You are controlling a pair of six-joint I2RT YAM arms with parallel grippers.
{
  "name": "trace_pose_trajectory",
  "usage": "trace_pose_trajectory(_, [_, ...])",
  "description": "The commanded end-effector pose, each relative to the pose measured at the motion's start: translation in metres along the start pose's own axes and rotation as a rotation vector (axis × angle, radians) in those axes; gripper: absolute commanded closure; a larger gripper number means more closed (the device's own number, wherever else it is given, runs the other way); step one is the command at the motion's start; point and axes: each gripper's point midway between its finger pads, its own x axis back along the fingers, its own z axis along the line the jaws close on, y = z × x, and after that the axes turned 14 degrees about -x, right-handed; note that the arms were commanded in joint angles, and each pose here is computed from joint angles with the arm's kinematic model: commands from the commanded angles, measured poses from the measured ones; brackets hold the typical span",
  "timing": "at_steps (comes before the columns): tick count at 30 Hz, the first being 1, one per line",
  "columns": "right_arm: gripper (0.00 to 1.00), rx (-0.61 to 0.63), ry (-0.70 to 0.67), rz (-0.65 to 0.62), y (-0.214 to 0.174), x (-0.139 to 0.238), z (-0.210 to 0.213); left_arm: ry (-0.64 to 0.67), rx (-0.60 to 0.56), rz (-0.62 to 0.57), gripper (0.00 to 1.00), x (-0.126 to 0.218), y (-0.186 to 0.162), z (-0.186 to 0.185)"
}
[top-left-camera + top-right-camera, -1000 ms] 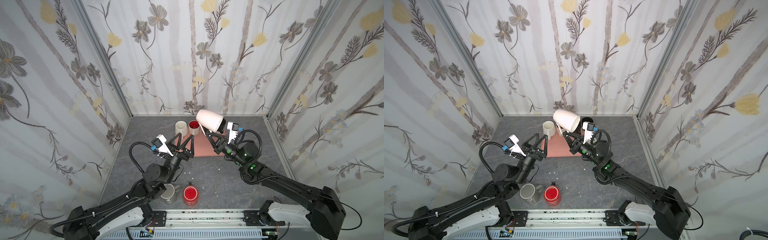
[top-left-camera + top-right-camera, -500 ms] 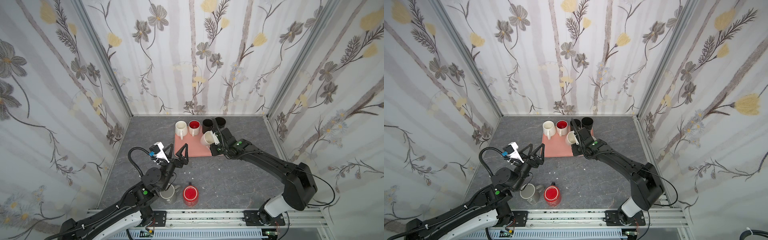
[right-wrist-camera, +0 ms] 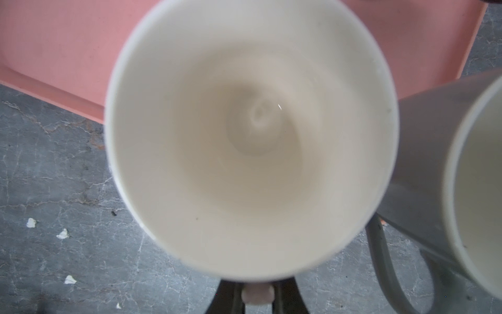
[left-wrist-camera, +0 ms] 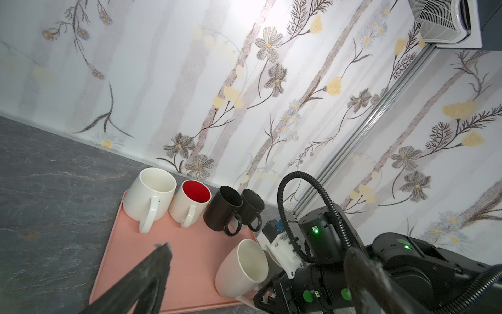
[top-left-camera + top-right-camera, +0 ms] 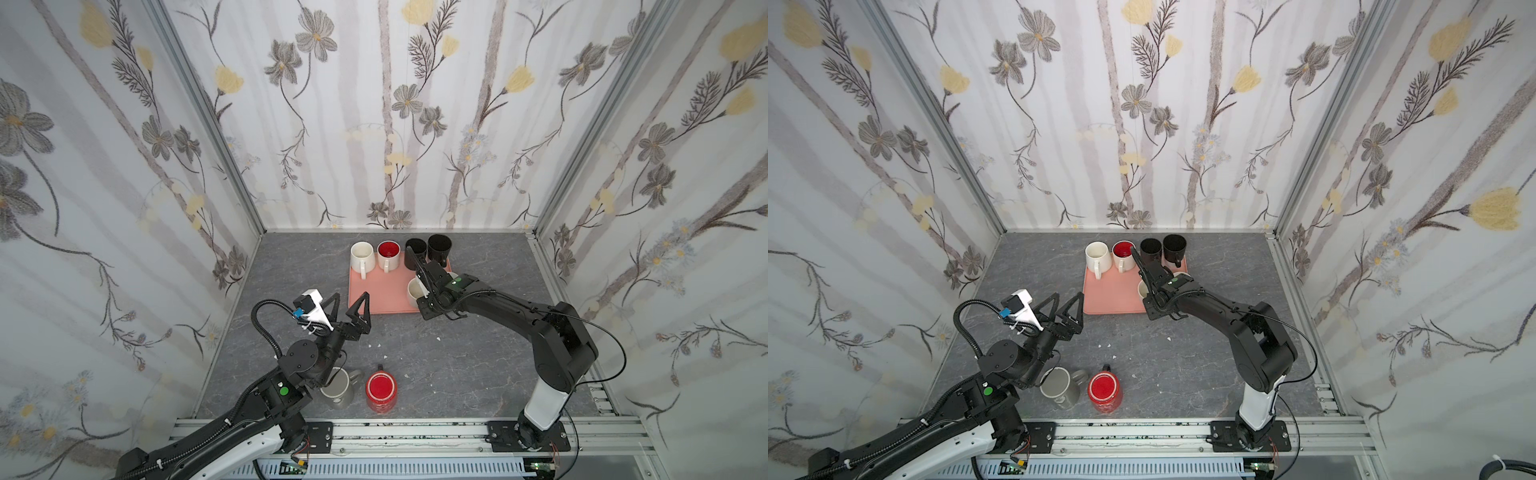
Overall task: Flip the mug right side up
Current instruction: 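Lower the pink mug onto the tray's near corner with the right gripper, then open the right gripper and move it back toward the upside-down red mug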
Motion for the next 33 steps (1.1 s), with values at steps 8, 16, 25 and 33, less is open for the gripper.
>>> trace_pose_trajectory(8, [1.00,0.019,-0.063,-0.034,0.019,-0.005,-0.009,0.031,0.023,-0.011,0.00,0.005,0.002,0.009])
trace_pose_trajectory(16, [0.76,0.031,-0.047,-0.012,0.019,-0.003,-0.007,0.025,0.024,-0.006,0.00,0.005,0.002,0.009])
trace_pose_trajectory(25, [0.47,0.029,0.029,-0.089,0.035,0.027,0.008,0.022,0.016,0.003,0.00,0.005,0.002,0.008])
trace_pose_trajectory(33, [0.27,0.127,0.301,-0.289,0.024,0.100,0.075,0.065,-0.019,0.066,0.00,0.004,-0.006,0.014])
